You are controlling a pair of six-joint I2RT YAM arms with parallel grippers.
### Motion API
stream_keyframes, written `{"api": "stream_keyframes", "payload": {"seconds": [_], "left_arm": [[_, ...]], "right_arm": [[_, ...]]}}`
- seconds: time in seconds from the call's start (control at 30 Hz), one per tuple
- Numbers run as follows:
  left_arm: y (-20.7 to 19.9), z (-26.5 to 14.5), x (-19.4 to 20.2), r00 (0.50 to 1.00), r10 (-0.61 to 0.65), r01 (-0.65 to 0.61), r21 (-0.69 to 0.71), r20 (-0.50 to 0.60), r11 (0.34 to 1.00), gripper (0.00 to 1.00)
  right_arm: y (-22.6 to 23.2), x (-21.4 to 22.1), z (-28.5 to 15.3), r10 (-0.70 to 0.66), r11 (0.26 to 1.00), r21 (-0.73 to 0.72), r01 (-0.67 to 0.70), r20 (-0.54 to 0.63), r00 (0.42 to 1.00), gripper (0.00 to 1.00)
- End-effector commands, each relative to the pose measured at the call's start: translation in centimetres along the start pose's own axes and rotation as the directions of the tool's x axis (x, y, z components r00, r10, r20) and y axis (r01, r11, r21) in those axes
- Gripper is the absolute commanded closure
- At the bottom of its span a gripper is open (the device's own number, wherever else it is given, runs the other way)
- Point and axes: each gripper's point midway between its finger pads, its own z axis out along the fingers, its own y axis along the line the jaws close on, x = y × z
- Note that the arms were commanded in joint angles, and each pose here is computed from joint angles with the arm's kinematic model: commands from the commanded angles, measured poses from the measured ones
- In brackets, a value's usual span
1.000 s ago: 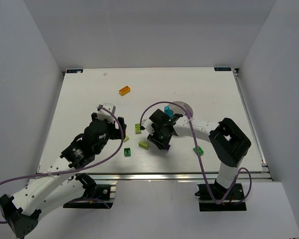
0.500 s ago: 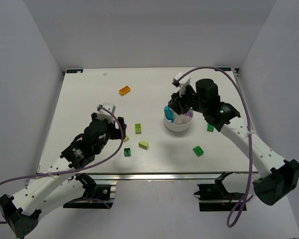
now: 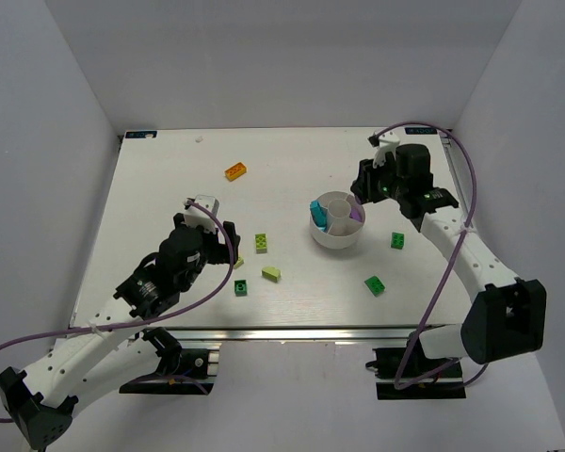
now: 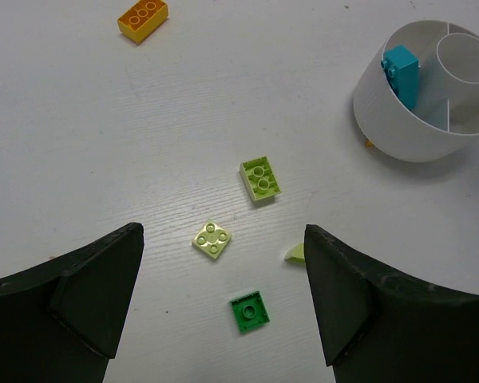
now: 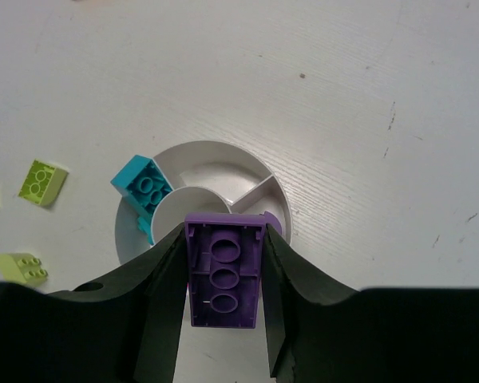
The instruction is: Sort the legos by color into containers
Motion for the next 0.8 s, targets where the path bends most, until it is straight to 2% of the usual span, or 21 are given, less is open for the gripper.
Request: {"api": "stream_keyframes", "payload": {"seconds": [0.0, 0.37, 0.77], "left_arm": [[-0.4, -0.2, -0.1, 1.0, -0.003, 0.003, 0.022, 0.008, 1.0, 0.09], [-0.7, -0.2, -0.1, 1.0, -0.002, 0.002, 0.038, 0.005, 0.999, 0.09], [-0.7, -0.3, -0.1, 1.0, -0.001, 0.001, 0.042, 0.006, 0.999, 0.09]], "right_arm": [[-0.2, -1.1, 1.1, 0.054, 0.997, -0.053, -0.052, 0.038, 0.998, 1.0], [-1.2, 1.1, 4.5, 0.136, 0.987, -0.076, -0.139, -0.041, 0.99, 1.0], [-3.2, 1.9, 5.0, 0.175, 0.983, -0.044, -0.177, -0.047, 0.983, 1.0]]}}
